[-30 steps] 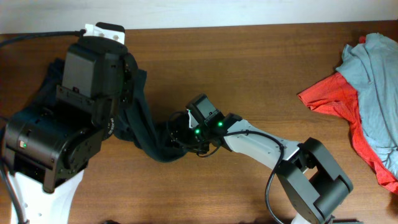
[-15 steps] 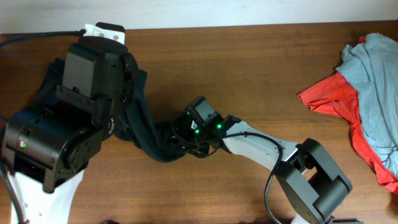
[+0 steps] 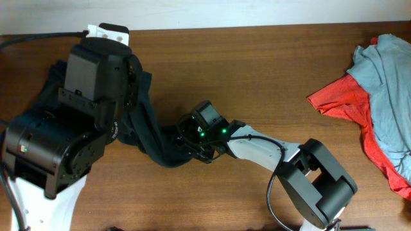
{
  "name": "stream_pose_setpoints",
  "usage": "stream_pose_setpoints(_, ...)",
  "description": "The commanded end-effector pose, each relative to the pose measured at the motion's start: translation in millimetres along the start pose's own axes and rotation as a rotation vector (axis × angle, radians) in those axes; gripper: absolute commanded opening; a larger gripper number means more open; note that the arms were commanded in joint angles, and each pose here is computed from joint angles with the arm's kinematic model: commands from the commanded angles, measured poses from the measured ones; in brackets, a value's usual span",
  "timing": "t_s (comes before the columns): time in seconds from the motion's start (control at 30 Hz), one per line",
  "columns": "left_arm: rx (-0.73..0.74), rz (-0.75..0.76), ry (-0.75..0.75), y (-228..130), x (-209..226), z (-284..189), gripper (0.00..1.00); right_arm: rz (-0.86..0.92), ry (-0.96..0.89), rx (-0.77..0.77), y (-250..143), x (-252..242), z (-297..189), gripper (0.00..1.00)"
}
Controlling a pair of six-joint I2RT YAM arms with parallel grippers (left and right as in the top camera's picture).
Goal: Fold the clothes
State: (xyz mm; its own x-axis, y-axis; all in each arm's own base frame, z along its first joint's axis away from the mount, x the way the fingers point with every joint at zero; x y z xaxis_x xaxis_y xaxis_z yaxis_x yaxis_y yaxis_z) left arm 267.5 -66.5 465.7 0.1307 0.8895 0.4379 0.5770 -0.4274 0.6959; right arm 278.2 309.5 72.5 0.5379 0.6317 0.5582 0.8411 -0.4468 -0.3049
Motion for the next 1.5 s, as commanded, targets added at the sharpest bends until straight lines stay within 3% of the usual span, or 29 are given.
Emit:
stream_pose_setpoints(0.0,-0.003,-0.015,0.011,-1,3,-2,0.01,0.014,-0.023,0.011,-3,-7,6,0.83)
stream_pose_setpoints(0.13,-0.002,-0.014,0.011,-1,3,-2,0.01,0.003,-0.005,0.105,-18,-3,6,0.83)
stream_pose_setpoints(0.3,-0.003,-0.014,0.011,-1,3,-2,0.01,-0.004,-0.003,0.071,-15,-2,7,0.84)
stream_pose_setpoints(0.47,-0.002,-0.014,0.011,-1,3,-2,0.01,-0.027,0.028,-0.058,2,5,7,0.85)
stream_pose_setpoints(0.67,-0.002,-0.014,0.011,-1,3,-2,0.01,-0.061,0.013,-0.099,7,3,7,0.54)
stream_pose_setpoints(0.73,-0.002,-0.014,0.011,-1,3,-2,0.01,-0.07,0.003,-0.097,7,1,7,0.49)
stream_pose_setpoints(0.9,-0.003,-0.014,0.011,-1,3,-2,0.01,-0.057,-0.031,-0.109,8,-6,7,0.49)
stream_pose_setpoints(1.0,-0.002,-0.014,0.011,-1,3,-2,0.01,-0.034,-0.085,-0.11,8,-17,6,0.6)
stream_pose_setpoints(1.1,-0.003,-0.014,0.011,-1,3,-2,0.01,-0.022,-0.116,-0.105,8,-24,9,0.61)
stream_pose_setpoints(1.23,-0.003,-0.014,0.011,-1,3,-2,0.01,-0.016,-0.13,-0.103,11,-29,16,0.48)
stream_pose_setpoints(1.3,-0.002,-0.014,0.011,-1,3,-2,0.01,-0.016,-0.13,-0.103,11,-29,17,0.37)
stream_pose_setpoints(1.33,-0.002,-0.014,0.011,-1,3,-2,0.01,-0.017,-0.128,-0.102,11,-29,17,0.25)
stream_pose_setpoints(1.47,-0.002,-0.014,0.011,-1,3,-2,0.01,-0.073,-0.096,-0.08,9,-22,17,0.1)
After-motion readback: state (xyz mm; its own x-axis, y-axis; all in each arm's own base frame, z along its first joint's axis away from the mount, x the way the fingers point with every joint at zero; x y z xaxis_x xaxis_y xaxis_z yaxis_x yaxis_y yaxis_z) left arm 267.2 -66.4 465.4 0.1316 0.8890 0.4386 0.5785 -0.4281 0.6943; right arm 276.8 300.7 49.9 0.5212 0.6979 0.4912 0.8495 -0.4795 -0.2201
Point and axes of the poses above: each gripper's point midway between its finger pads, its own z axis out along the fingers, its own x axis along the line the jaws close on, y = z × x, the point moved 5 cm from there along -z, back along the fingers, and after that the axes turned 13 degrees about z, right-handed, at the moved point
